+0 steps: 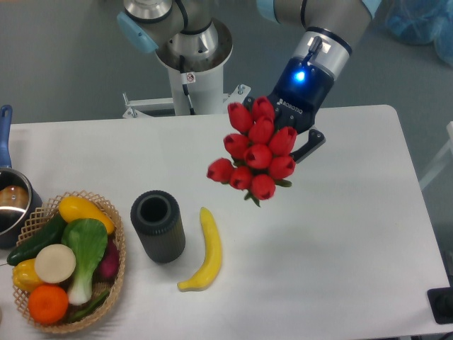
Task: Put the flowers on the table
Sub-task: 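Rotate the gripper to hang the tulip bouquet blooms-down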
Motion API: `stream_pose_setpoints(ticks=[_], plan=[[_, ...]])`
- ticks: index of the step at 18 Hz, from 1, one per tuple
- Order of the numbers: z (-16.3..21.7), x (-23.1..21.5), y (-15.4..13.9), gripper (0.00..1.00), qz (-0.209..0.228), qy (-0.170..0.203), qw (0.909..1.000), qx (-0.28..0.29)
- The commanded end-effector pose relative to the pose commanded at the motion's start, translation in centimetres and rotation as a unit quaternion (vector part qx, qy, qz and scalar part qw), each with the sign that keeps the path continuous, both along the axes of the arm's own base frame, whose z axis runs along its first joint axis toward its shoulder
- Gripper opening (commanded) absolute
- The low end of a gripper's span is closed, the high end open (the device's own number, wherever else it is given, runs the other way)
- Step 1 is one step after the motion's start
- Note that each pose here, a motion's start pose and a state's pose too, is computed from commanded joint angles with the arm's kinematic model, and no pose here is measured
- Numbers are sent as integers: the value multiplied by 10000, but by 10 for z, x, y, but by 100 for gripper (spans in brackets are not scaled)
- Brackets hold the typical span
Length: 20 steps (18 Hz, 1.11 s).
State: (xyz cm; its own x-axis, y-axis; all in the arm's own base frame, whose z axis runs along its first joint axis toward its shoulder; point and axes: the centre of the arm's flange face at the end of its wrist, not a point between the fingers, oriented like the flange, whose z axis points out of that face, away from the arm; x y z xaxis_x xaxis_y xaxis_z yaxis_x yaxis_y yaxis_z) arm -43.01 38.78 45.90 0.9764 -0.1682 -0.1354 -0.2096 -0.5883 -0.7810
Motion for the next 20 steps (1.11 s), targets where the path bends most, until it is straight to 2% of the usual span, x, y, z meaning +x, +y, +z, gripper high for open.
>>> stream_pose_setpoints(ticks=[5,9,11,15,20], plan=[[-11,-8,-10,40,286,334,9964,-728],[-30,-12,-17,41,469,369,9900,-1274],[-47,-11,-21,41,564,436,9821,-1746],[-90,-16,-11,41,564,515,9606,-2672],[-126,-25,-1,41,528,569,9403,-3313]])
